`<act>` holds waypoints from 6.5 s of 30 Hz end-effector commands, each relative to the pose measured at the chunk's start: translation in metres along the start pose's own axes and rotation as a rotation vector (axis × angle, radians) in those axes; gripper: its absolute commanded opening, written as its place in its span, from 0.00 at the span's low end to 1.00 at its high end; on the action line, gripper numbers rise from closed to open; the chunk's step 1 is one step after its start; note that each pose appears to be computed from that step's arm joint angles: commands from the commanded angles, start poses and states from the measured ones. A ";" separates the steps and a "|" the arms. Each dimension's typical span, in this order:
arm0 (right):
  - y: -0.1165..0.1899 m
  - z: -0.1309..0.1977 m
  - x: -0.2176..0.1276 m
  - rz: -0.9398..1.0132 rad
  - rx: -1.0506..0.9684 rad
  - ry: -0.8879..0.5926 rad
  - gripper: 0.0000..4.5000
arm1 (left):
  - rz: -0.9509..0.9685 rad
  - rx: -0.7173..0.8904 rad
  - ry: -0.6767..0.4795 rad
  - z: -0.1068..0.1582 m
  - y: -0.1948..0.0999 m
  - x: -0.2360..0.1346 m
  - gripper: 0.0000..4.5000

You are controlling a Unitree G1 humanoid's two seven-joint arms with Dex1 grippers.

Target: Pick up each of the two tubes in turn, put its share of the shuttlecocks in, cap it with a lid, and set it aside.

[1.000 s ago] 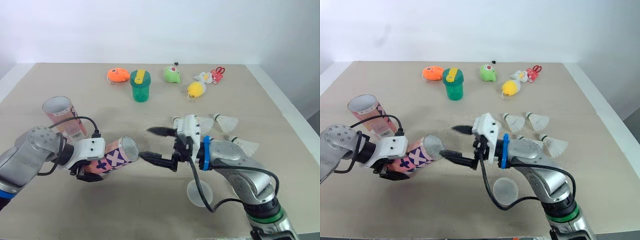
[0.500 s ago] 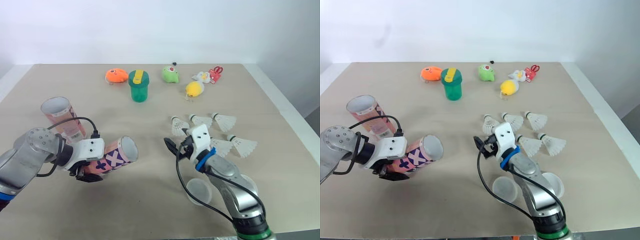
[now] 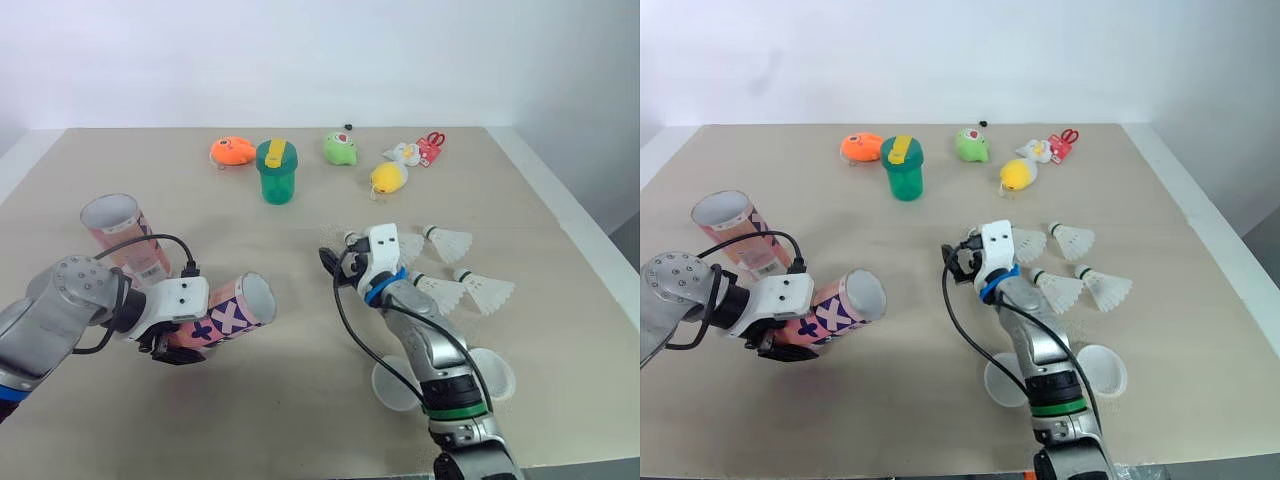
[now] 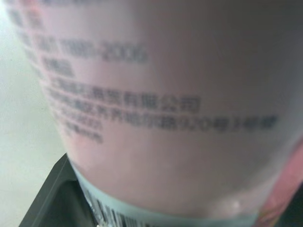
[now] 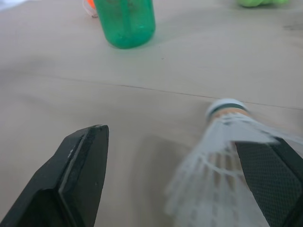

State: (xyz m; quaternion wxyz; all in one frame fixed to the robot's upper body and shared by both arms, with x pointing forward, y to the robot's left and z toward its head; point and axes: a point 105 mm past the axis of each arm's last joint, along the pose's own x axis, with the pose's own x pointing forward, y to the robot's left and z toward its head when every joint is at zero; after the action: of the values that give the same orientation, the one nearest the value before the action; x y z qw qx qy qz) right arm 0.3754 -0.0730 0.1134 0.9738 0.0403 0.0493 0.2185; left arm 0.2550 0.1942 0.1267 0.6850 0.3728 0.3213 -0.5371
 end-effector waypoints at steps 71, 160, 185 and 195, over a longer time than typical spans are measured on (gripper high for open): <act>-0.041 0.027 -0.196 -0.380 -0.285 -0.216 0.99 | -0.063 0.047 -0.047 0.011 -0.003 0.021 0.75; 0.098 0.113 -0.078 1.187 -0.494 -0.031 0.02 | -0.007 0.011 -0.085 0.019 -0.001 0.015 0.75; 0.182 0.063 -0.049 1.412 -0.983 0.025 0.02 | -0.003 0.018 -0.086 0.019 -0.002 0.016 0.75; 0.124 0.110 -0.071 1.322 -0.797 0.009 0.02 | 0.031 0.040 -0.123 0.024 0.003 0.012 0.75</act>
State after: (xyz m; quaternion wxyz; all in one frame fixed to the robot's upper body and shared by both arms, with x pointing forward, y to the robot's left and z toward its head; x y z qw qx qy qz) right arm 0.2780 0.0100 0.2263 0.5788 -0.3055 -0.0422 0.7549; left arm 0.2616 0.1706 0.1279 0.7014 0.3588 0.2730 -0.5521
